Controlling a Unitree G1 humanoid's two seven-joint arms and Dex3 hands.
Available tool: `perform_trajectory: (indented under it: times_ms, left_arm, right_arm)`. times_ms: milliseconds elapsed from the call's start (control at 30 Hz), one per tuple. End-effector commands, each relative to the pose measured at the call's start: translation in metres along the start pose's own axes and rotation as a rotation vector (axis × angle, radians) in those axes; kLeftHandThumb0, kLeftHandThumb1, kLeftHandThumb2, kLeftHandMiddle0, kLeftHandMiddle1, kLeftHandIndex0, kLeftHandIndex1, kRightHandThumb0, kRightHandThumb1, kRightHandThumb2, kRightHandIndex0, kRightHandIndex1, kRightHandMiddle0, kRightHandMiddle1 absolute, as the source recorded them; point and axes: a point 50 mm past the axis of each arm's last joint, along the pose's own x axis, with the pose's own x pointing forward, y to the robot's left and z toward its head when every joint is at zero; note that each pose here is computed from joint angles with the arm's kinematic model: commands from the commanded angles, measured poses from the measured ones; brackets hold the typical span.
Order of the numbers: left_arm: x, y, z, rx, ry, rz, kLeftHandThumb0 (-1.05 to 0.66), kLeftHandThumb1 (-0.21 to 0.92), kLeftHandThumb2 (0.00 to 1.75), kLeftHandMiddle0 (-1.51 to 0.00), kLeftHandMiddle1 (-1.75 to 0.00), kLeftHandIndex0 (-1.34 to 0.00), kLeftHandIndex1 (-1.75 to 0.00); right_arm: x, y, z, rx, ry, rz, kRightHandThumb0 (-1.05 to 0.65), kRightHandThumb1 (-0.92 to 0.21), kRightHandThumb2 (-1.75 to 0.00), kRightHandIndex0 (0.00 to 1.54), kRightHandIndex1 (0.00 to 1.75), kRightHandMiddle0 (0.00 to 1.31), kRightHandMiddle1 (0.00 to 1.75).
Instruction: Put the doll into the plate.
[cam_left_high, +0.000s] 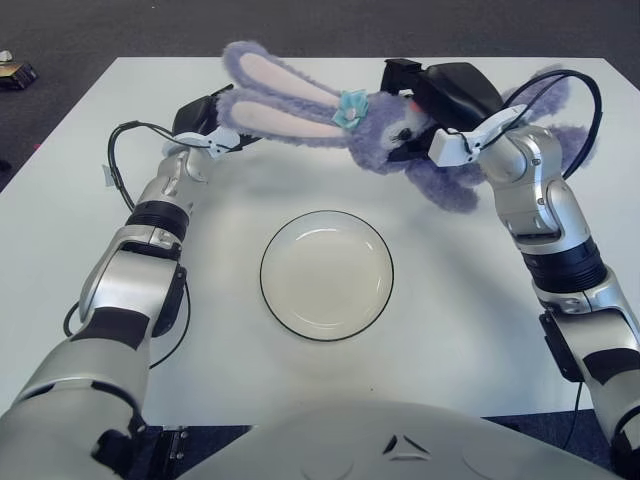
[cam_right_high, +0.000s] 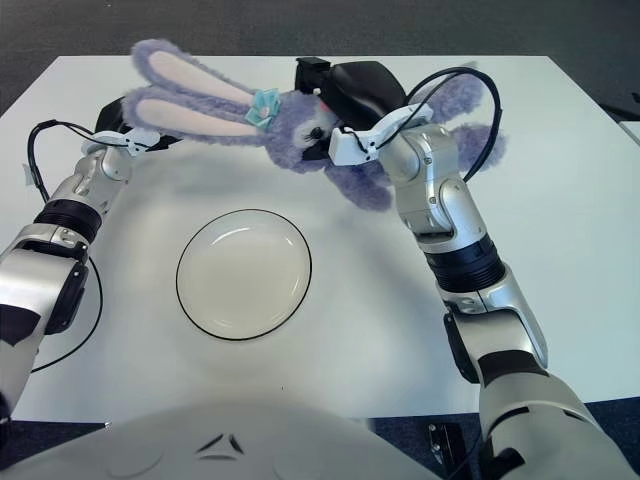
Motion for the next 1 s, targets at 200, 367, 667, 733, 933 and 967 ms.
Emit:
perform_trajectory:
  times_ms: [200,367,667,733,933,967]
  left_arm:
    - [-0.008,0.032,-0.023,0.005,0.003,0.1,-0.37,0.92,0.24,-0.67,-1.44,-0.5,-1.43]
    - [-0.008,0.032,-0.023,0.005,0.002,0.101,-0.37,0.92,0.24,-0.67,-1.45,-0.5,-1.43]
    - [-0.021,0.057,-0.034,0.059,0.002,0.226,-0.37,0.92,0.24,-0.67,-1.45,-0.5,-1.43]
    - [-0.021,0.057,-0.034,0.059,0.003,0.226,-0.37,0.92,0.24,-0.67,-1.45,-0.5,-1.43]
    - [-0.026,0.058,-0.04,0.075,0.024,0.235,-0.37,0.92,0.24,-0.67,-1.45,-0.5,-1.43]
    - [-0.027,0.059,-0.043,0.079,0.032,0.237,-0.37,0.92,0.24,-0.67,-1.45,-0.5,-1.43]
  right_arm:
    - [0.012,0.0,0.016,0.002,-0.12,-0.029,-0.08,-0.71,-0.51,0.93,1.75,0.7,1.75]
    - [0.013,0.0,0.016,0.002,-0.123,-0.03,-0.08,-0.71,-0.51,0.92,1.75,0.7,1.75]
    - [0.017,0.001,0.033,0.06,-0.208,-0.002,-0.07,-0.71,-0.5,0.91,1.75,0.69,1.75]
    - [0.017,0.001,0.033,0.061,-0.209,-0.001,-0.07,-0.71,-0.5,0.91,1.75,0.68,1.75]
    - [0.015,0.003,0.042,0.076,-0.291,0.016,-0.06,-0.71,-0.51,0.91,1.75,0.68,1.75]
    - [0.015,0.004,0.046,0.079,-0.319,0.021,-0.06,-0.7,-0.52,0.9,1.75,0.68,1.75]
